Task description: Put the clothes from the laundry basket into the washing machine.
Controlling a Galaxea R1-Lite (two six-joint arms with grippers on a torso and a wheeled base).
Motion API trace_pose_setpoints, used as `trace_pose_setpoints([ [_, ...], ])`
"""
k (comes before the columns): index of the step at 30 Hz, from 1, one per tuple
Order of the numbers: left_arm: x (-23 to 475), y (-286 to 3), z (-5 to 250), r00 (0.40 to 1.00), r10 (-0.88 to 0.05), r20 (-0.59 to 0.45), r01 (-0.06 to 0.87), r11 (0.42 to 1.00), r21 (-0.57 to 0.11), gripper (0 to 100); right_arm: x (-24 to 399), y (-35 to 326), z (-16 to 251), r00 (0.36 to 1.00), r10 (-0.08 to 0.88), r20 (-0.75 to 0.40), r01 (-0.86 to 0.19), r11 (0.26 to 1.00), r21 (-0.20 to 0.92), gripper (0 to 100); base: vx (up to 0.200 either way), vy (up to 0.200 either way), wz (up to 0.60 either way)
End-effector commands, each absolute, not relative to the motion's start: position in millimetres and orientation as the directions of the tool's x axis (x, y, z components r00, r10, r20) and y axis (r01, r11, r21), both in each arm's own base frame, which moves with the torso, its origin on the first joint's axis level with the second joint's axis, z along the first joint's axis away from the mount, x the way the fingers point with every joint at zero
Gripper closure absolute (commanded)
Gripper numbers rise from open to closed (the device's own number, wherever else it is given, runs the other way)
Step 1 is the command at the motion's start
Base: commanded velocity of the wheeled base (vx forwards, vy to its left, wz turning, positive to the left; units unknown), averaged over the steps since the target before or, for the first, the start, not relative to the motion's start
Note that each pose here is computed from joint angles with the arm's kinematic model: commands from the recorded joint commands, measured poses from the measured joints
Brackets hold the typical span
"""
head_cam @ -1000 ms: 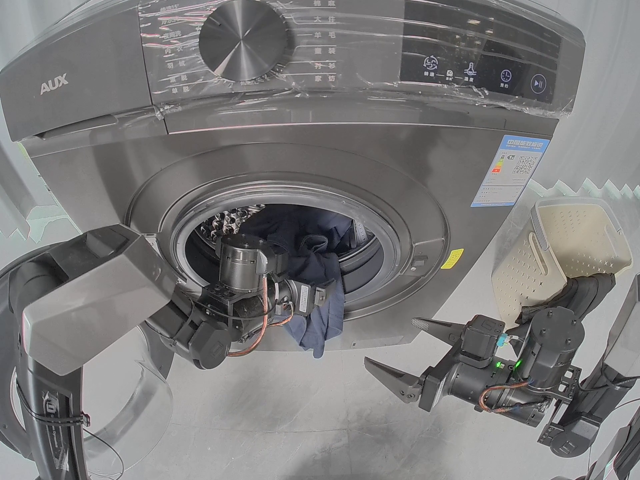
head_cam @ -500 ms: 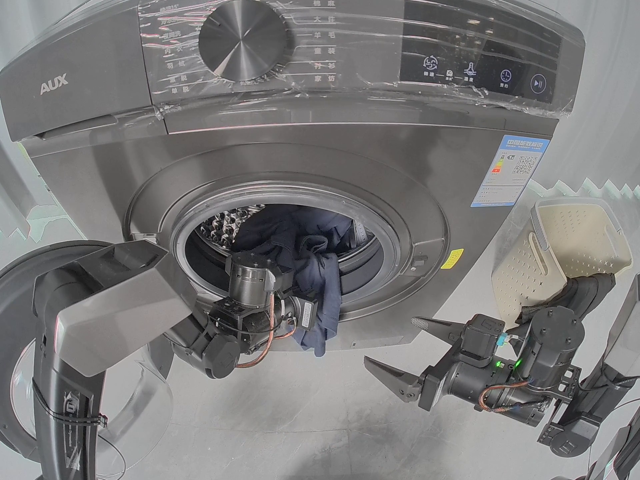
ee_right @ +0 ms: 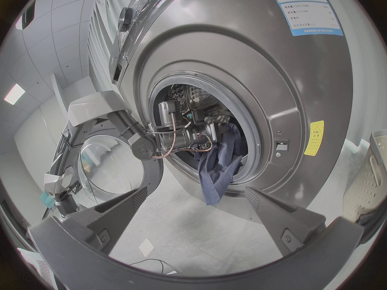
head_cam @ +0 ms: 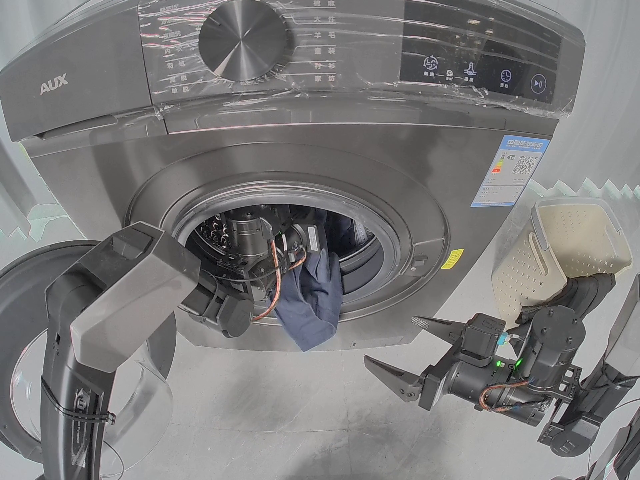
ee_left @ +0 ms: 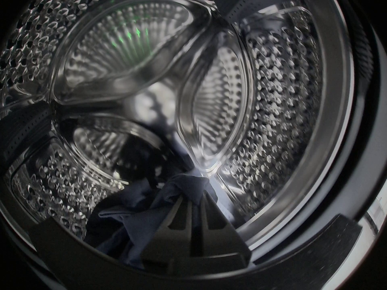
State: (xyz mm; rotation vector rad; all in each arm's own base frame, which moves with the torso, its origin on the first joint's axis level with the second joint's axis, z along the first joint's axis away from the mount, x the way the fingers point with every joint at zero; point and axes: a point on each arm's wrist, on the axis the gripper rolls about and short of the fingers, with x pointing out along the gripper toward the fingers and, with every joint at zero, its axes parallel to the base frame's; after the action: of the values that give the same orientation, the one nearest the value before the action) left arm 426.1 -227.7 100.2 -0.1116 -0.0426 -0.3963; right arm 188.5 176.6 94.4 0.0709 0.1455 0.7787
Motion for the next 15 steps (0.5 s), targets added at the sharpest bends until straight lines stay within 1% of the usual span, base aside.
trace_pose_setpoints([
  [1, 450.3, -224.9, 91.6, 0.938, -0.32, 0.132, 0.335, 0.934, -0.12, 100, 188.6, 176.9, 94.0, 0.702, 0.704, -0.106, -0.694, 0.71, 0.118, 0, 0.0, 0.0, 0.0],
  [4, 458.6, -222.7, 91.3, 0.942, -0.298, 0.154, 0.318, 0.94, -0.125, 100, 188.6, 176.9, 94.0, 0.702, 0.704, -0.106, -0.694, 0.71, 0.118, 0, 0.0, 0.0, 0.0],
  [8, 459.4, -220.5, 88.1, 0.945, -0.294, 0.145, 0.312, 0.942, -0.123, 100, 188.5, 176.8, 93.4, 0.702, 0.704, -0.109, -0.694, 0.71, 0.118, 0, 0.0, 0.0, 0.0],
  [9, 459.1, -220.3, 86.9, 0.945, -0.295, 0.141, 0.312, 0.942, -0.121, 0, 188.7, 177.0, 93.6, 0.702, 0.704, -0.107, -0.694, 0.71, 0.118, 0, 0.0, 0.0, 0.0],
  [13, 449.5, -220.1, 77.0, 0.946, -0.312, 0.085, 0.32, 0.941, -0.113, 0, 188.5, 176.8, 93.4, 0.702, 0.704, -0.109, -0.694, 0.71, 0.118, 0, 0.0, 0.0, 0.0],
  [15, 438.1, -218.9, 79.9, 0.943, -0.329, 0.05, 0.333, 0.937, -0.108, 0, 188.5, 176.8, 93.4, 0.702, 0.704, -0.109, -0.694, 0.71, 0.118, 0, 0.0, 0.0, 0.0],
])
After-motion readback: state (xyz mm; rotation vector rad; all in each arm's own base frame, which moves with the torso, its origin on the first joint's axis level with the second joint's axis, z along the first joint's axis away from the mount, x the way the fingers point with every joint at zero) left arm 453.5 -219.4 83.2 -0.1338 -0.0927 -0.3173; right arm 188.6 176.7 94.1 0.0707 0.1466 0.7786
